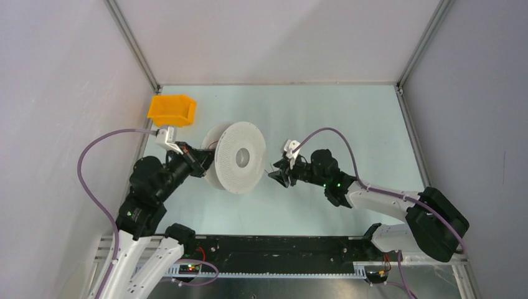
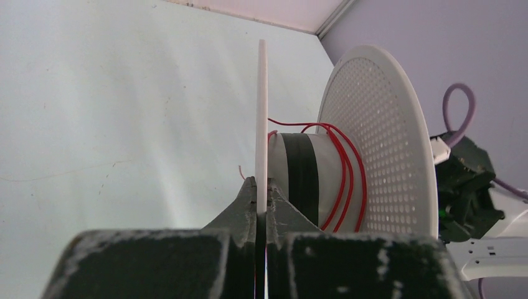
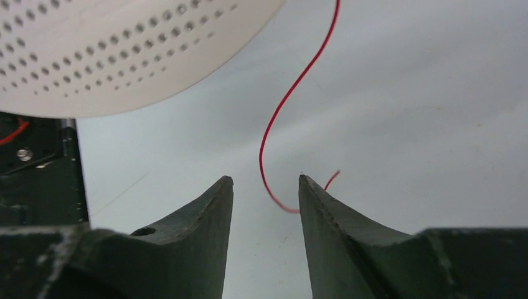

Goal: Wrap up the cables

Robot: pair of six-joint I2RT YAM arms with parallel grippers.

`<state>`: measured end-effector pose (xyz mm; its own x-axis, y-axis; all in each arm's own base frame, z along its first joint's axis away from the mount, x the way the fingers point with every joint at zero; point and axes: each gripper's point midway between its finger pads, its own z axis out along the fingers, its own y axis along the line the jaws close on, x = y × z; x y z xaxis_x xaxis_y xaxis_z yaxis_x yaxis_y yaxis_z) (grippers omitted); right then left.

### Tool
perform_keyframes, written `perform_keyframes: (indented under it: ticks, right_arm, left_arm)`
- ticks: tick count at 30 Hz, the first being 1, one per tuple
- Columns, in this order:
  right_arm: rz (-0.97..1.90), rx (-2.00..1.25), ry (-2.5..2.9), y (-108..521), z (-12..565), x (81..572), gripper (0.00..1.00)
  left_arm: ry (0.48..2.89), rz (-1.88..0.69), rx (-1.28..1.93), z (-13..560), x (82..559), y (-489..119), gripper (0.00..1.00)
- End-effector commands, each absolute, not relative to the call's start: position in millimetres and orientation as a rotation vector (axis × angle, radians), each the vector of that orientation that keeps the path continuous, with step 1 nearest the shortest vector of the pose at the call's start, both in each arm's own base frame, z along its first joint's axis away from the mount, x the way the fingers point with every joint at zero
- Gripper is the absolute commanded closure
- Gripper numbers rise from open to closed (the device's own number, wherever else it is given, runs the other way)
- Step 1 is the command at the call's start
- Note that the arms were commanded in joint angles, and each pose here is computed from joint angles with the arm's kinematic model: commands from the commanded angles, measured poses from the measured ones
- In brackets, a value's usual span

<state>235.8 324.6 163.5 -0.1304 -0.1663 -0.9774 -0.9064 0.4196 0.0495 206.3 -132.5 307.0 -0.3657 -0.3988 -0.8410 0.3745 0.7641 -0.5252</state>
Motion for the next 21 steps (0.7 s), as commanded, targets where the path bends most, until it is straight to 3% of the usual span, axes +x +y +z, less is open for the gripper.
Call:
perform_keyframes:
  ticks: [1,8,11,13,14,17,21]
  right_arm:
    - [0.722,-0.951,1.338,332.5,192.1,248.5,0.51]
    - [0.578,-0.974,1.224,335.7,183.3,263.1,0.49]
    - [0.513,-0.965,1.215,332.1,182.0,272.9,0.53]
    - [0.495,-0.959,1.228,329.6,178.9,276.6,0.68]
    - [0.501,-0.955,1.244,328.4,176.7,277.3,0.80]
    - [0.570,-0.945,1.283,331.4,173.7,269.9,0.99]
    - [0.809,-0.902,1.330,341.8,184.0,243.1,1.00]
  left_arm:
    - [1.592,-0.877,-0.110,354.9,208.5,-127.2,1.00]
    - [1.583,-0.908,-0.146,355.6,208.7,-127.7,1.00]
    - [1.574,-0.924,-0.155,357.4,207.5,-128.2,1.00]
    - [1.569,-0.931,-0.157,359.0,206.8,-128.4,1.00]
    - [1.567,-0.932,-0.160,359.5,206.9,-128.2,1.00]
    - [1.560,-0.936,-0.180,361.2,207.9,-127.0,1.00]
    - [1.539,-0.938,-0.214,367.0,214.3,-124.7,1.00]
